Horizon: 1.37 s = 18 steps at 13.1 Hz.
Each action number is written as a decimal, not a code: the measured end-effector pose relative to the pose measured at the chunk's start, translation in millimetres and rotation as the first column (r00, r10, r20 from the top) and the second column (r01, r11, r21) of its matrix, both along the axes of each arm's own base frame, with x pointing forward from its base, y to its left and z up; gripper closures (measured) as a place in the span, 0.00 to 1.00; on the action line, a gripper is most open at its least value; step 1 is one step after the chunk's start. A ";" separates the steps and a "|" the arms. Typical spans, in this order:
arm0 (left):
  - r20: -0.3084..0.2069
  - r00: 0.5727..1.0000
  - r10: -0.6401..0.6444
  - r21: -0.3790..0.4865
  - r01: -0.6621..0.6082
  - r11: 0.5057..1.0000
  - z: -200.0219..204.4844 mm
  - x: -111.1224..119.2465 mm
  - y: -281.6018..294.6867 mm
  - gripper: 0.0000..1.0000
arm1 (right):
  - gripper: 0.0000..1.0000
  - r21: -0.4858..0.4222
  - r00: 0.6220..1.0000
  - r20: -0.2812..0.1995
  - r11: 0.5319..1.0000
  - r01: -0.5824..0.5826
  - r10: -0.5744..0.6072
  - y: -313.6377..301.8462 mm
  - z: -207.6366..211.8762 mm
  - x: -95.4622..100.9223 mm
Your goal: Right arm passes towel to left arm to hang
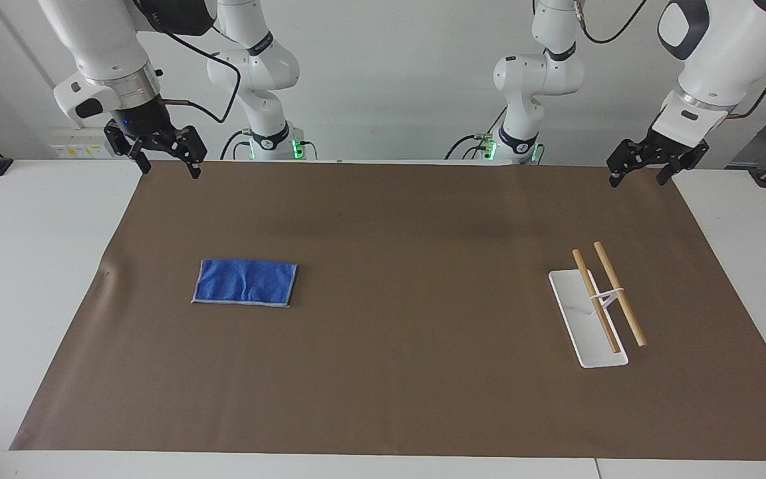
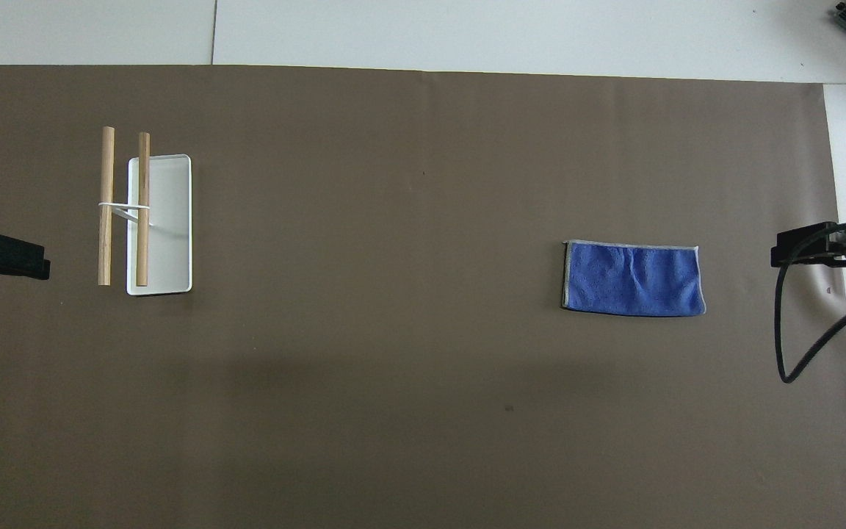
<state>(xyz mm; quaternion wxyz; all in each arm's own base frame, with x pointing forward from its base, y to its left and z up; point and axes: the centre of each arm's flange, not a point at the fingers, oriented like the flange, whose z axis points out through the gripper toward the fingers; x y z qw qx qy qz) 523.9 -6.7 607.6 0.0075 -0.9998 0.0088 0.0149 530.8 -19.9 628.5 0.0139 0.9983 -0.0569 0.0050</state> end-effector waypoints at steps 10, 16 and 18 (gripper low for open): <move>0.000 1.000 0.000 0.000 0.000 1.000 0.0 0.0 0.0 0.00 | 0.00 0.000 1.000 -0.002 1.000 0.004 -0.004 -2.1 -0.5 -0.2; 0.000 1.000 0.000 0.000 0.000 1.000 0.0 0.0 0.0 0.00 | 0.00 0.000 1.000 -0.006 1.000 0.002 -0.002 -0.9 -2.7 -0.4; 0.000 1.000 0.000 0.000 0.000 1.000 0.0 0.0 0.0 0.00 | 0.00 0.000 1.000 -0.001 1.000 0.001 -0.001 -0.8 -6.0 0.4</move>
